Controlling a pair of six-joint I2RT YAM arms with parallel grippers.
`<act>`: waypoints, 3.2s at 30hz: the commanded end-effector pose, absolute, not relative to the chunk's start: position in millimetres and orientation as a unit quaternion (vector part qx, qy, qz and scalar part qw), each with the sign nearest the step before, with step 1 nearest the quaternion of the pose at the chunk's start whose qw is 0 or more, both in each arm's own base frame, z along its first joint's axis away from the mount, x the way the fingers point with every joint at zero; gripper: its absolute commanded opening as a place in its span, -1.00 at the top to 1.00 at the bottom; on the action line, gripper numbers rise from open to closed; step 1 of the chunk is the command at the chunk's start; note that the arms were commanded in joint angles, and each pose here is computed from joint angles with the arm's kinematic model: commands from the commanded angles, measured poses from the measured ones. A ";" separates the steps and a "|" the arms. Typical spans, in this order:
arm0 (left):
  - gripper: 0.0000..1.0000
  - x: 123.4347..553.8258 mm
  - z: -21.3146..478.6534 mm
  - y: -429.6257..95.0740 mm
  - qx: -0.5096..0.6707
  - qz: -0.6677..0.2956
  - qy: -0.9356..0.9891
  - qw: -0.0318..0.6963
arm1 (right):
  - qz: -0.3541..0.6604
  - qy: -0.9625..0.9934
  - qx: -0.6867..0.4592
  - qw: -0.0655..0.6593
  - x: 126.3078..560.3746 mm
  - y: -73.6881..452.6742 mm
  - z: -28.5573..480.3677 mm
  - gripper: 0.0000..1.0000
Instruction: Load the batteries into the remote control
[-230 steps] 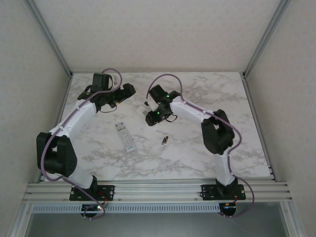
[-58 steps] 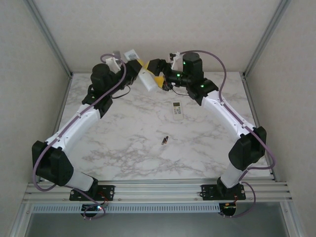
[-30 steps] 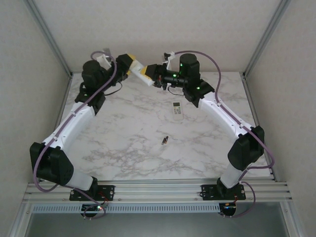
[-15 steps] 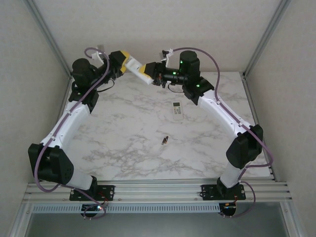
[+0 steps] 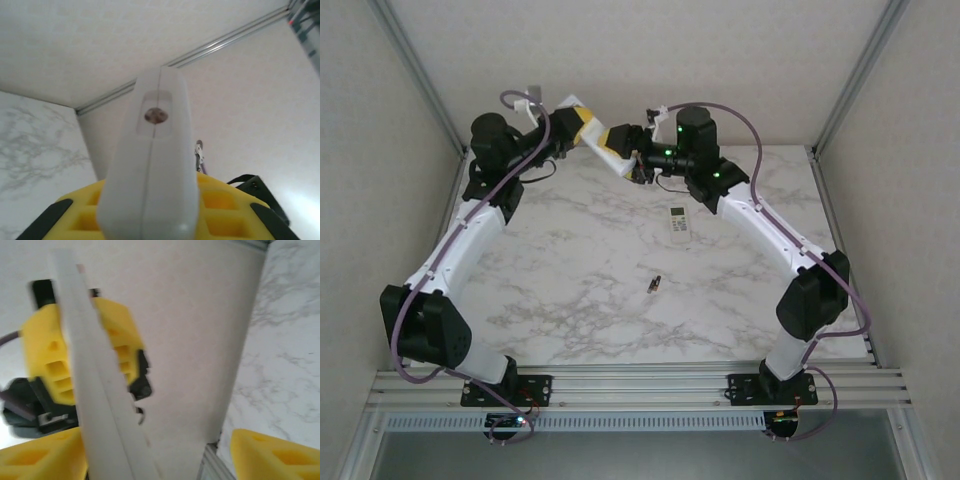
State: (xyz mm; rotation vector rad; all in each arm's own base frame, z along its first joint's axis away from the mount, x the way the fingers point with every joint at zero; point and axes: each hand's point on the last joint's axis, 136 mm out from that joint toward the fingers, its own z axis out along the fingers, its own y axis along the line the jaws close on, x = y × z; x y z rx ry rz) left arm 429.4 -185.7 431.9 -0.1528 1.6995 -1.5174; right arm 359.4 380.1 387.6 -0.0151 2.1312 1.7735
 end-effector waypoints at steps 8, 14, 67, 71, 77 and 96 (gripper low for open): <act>1.00 406.6 452.2 -212.3 0.184 -0.347 0.667 0.633 | 0.563 0.784 0.152 0.211 341.6 335.1 362.7 -0.77; 1.00 407.1 449.4 -217.8 0.177 -0.369 0.661 0.629 | 0.582 0.761 0.199 0.205 350.1 342.9 354.9 -0.78; 1.00 380.4 468.9 -235.1 0.206 -0.429 0.621 0.623 | 0.367 0.887 0.257 0.114 337.4 323.7 255.2 -0.87; 1.00 381.3 466.6 -234.2 0.202 -0.426 0.623 0.624 | 0.350 0.895 0.261 0.096 330.5 320.6 242.8 -0.85; 1.00 385.2 462.0 -231.7 0.193 -0.418 0.627 0.628 | 0.341 0.898 0.263 0.093 326.6 316.8 241.1 -0.84; 1.00 407.1 413.5 -224.4 0.207 -0.330 0.691 0.609 | 0.340 0.899 0.261 0.093 296.0 289.9 250.2 -0.83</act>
